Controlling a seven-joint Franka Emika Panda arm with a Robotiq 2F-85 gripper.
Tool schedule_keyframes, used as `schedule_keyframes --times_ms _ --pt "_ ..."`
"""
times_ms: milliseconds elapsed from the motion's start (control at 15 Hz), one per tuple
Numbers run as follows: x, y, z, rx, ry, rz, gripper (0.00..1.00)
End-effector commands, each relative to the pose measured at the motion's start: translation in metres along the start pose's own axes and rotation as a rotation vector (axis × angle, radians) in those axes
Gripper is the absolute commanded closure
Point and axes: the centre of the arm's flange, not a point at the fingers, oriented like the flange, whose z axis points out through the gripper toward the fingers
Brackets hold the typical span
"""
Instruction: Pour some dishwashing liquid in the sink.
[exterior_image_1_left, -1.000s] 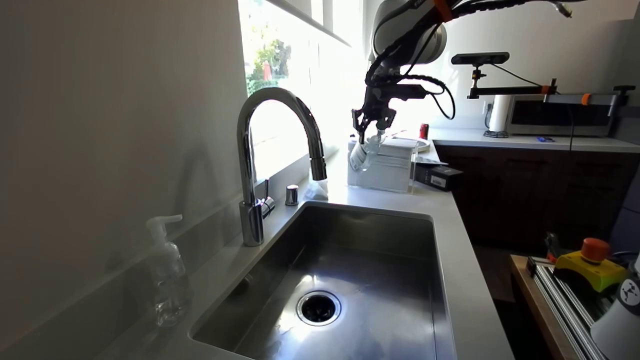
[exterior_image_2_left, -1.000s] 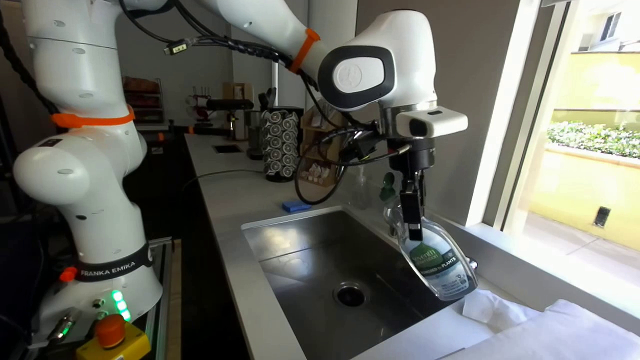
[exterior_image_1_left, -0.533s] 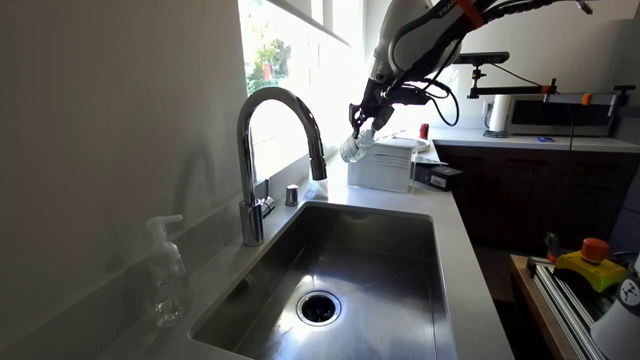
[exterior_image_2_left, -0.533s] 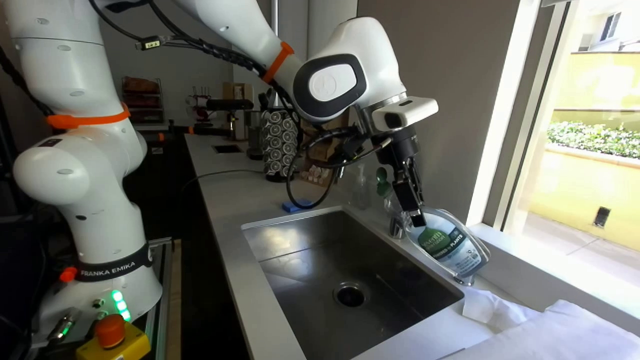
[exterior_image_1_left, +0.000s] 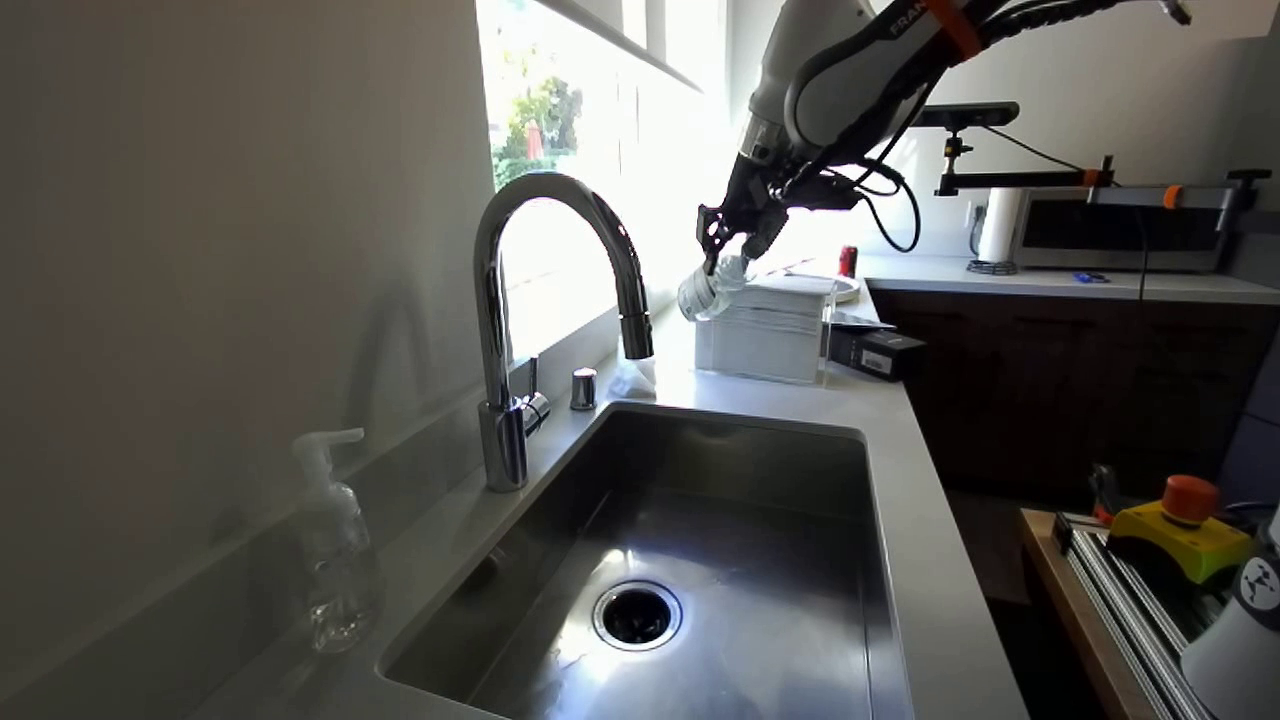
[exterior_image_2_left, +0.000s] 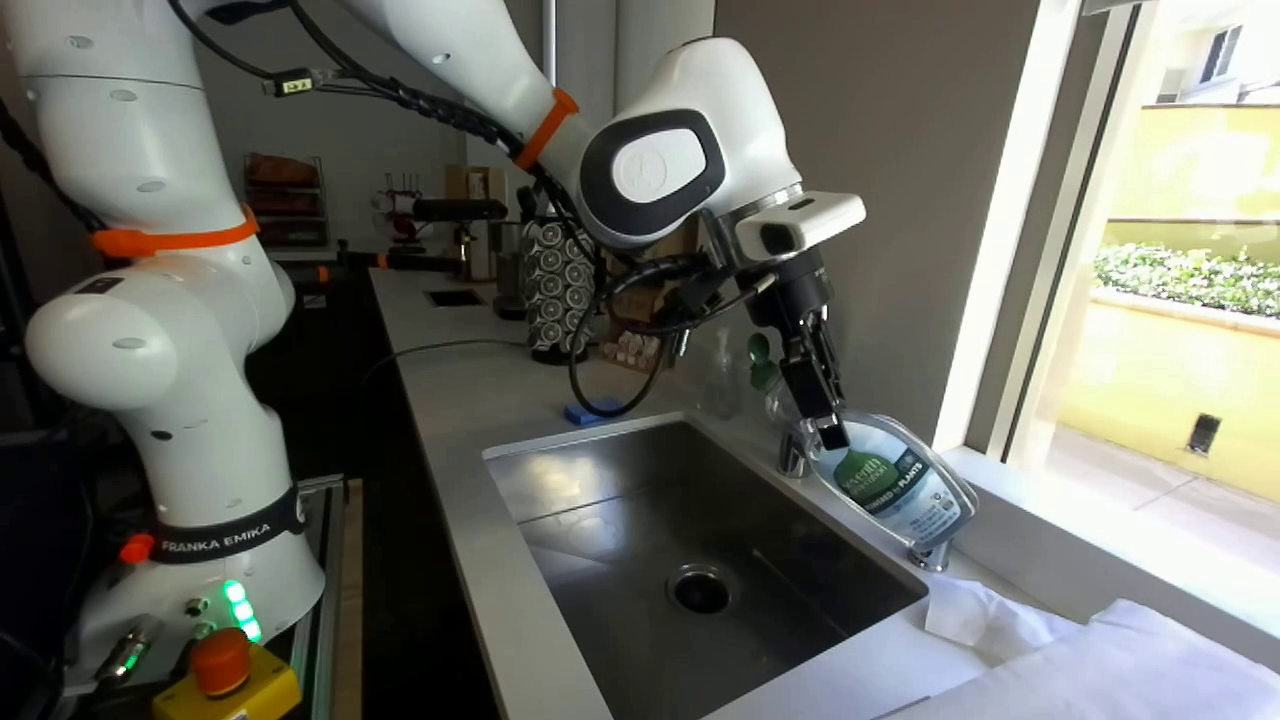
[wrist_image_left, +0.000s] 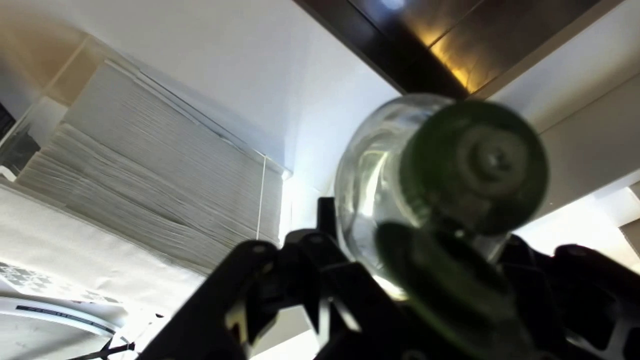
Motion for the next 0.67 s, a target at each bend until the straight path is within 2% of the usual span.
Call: schedule_keyframes --times_ms 0,400,600 --pt "-0.010 -0.006 -0.003 -0.035 0.077 -0.039 0.69" --pt "-0.018 -0.013 -0.003 -0.086 0.178 -0.087 0.69" --pt "-0.022 -0.016 -0.003 -0.084 0.212 -0.093 0.69"
